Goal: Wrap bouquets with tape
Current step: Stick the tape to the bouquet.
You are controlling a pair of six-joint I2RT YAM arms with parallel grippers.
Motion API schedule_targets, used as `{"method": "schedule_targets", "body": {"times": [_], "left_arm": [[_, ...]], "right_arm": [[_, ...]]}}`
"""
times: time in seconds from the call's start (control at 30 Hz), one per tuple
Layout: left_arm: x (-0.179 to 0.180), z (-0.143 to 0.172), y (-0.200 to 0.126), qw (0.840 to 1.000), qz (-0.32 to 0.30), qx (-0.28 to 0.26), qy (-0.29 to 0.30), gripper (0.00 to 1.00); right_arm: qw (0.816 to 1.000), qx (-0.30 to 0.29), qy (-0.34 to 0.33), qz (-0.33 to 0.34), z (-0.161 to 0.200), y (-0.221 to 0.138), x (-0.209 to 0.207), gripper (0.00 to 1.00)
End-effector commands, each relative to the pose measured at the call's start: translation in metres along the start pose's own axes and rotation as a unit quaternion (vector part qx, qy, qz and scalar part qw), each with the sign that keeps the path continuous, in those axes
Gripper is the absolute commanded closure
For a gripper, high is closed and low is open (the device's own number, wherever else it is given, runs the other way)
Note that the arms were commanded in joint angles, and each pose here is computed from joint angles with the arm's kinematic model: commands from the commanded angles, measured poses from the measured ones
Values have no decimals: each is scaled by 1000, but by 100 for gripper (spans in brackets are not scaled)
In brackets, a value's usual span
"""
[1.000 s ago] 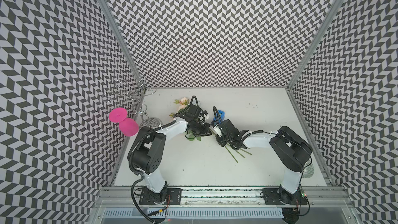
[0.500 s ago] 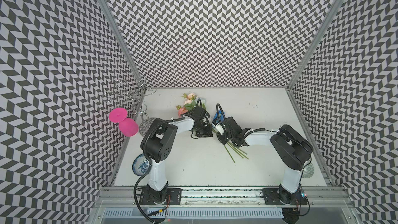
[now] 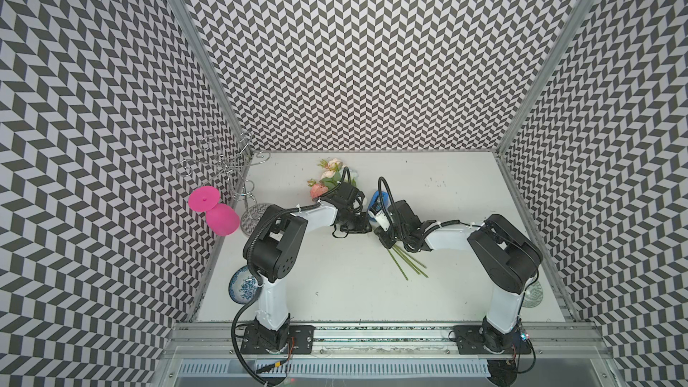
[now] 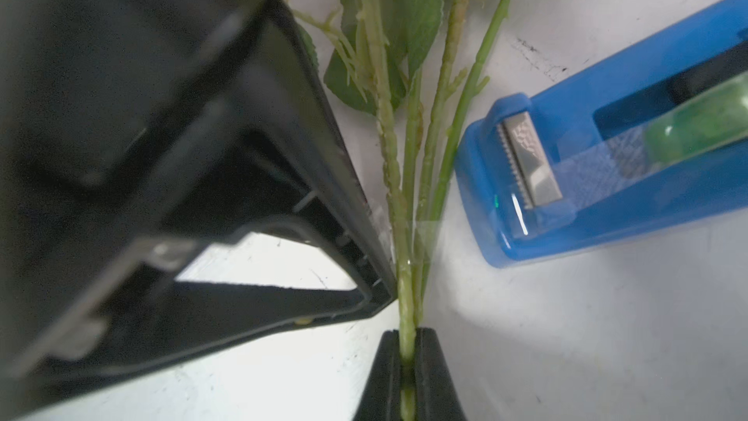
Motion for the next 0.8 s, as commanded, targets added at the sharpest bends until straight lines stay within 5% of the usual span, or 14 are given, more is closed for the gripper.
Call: {"method": "schedule_targets", "body": {"times": [0.0, 0.43, 0.5, 0.63, 0.77], "left_arm": [[15, 11, 3, 999, -44, 3, -9, 62], [-2, 10, -45, 998, 27, -59, -14, 20], [-8, 8, -50, 996, 55, -69, -16, 1], [-14, 9, -61, 976, 176, -103, -72, 1], [-13, 9, -55, 968, 184, -131, -112, 0]], "right_arm": [[1000, -27, 3, -10, -9, -4, -2, 100], [999, -27, 9, -17, -10, -5, -4, 100], [999, -26, 9, -19, -11, -4, -4, 100], [999, -31, 7, -21, -14, -6, -3, 100], [999, -40, 9, -32, -20, -8, -1, 100]]}}
Point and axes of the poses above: each gripper's point midway between its finger pads, its own y axis out along the fingers, its own x axis along the line the jaws close on, z = x × y, the point moved 5 cm from there along -y, back along the fingers, and after that the axes turned 5 degrees about -y, right-handed, at the moved point
